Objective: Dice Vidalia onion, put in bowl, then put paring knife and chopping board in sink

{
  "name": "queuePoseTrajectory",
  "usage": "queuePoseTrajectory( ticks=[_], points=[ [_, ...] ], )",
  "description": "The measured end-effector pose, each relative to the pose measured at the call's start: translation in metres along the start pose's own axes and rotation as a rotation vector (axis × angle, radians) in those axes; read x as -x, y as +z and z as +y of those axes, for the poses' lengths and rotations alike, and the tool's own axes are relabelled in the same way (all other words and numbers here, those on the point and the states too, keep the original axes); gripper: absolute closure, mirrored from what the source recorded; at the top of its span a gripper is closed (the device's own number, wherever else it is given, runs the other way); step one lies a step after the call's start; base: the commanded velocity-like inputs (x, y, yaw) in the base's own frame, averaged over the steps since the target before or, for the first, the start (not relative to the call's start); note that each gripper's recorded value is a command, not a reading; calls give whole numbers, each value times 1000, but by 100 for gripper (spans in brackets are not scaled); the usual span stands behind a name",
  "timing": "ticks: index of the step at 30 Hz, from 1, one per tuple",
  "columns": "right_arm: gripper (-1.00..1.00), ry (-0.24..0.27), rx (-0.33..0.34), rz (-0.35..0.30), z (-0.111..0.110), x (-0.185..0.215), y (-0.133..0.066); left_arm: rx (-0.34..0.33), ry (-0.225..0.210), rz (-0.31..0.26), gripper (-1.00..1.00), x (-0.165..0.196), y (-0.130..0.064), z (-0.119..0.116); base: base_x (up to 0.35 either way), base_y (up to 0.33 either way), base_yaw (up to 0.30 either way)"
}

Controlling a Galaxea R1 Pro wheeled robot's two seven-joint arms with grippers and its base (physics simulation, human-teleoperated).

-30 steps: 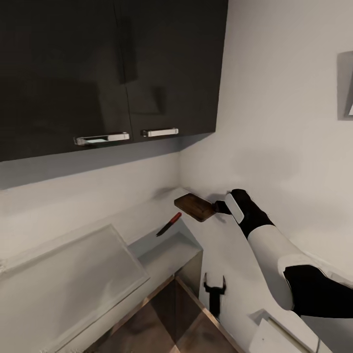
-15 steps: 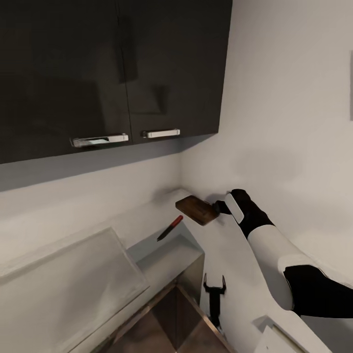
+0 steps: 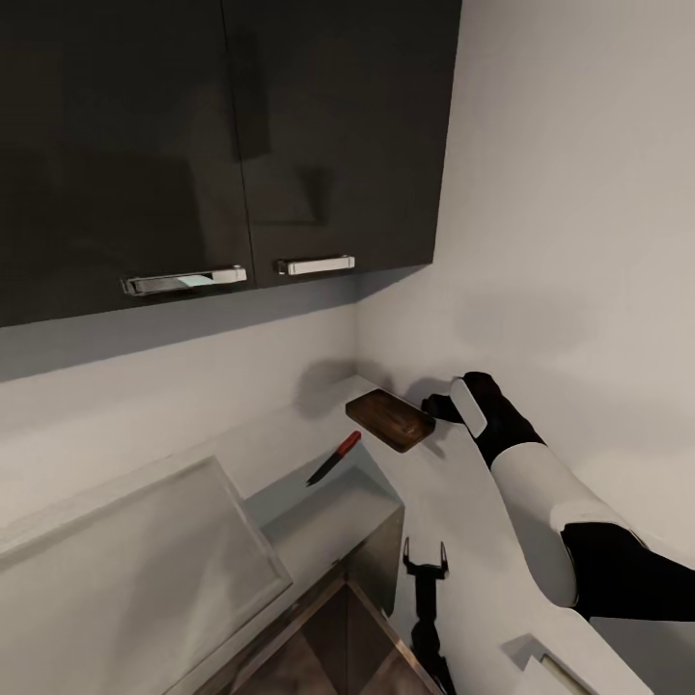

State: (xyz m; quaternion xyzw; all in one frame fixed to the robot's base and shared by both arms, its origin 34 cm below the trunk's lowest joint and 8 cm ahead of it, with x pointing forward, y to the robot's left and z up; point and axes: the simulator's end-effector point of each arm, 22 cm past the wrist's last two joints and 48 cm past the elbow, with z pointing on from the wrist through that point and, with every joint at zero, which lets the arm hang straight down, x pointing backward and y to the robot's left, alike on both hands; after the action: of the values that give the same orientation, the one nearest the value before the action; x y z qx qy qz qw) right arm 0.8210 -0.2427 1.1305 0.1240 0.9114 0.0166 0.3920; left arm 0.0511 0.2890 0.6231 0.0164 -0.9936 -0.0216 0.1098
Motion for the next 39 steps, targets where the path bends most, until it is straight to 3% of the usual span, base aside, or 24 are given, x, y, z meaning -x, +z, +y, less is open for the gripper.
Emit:
queuePoseTrajectory(
  ticks=[10,30,39],
  points=[
    [-100,1,0,-1,0,0,0,-4,2,29,-100,-10,1,-1,0,0,22],
    [-100,0,-1,-1,0,0,0,-18,5,33,-100,-13,1,-12,0,0,211],
    [-100,49,4,10,-7,-1,1,-21,5,33,-100,-13,1,-15,0,0,13]
  ],
)
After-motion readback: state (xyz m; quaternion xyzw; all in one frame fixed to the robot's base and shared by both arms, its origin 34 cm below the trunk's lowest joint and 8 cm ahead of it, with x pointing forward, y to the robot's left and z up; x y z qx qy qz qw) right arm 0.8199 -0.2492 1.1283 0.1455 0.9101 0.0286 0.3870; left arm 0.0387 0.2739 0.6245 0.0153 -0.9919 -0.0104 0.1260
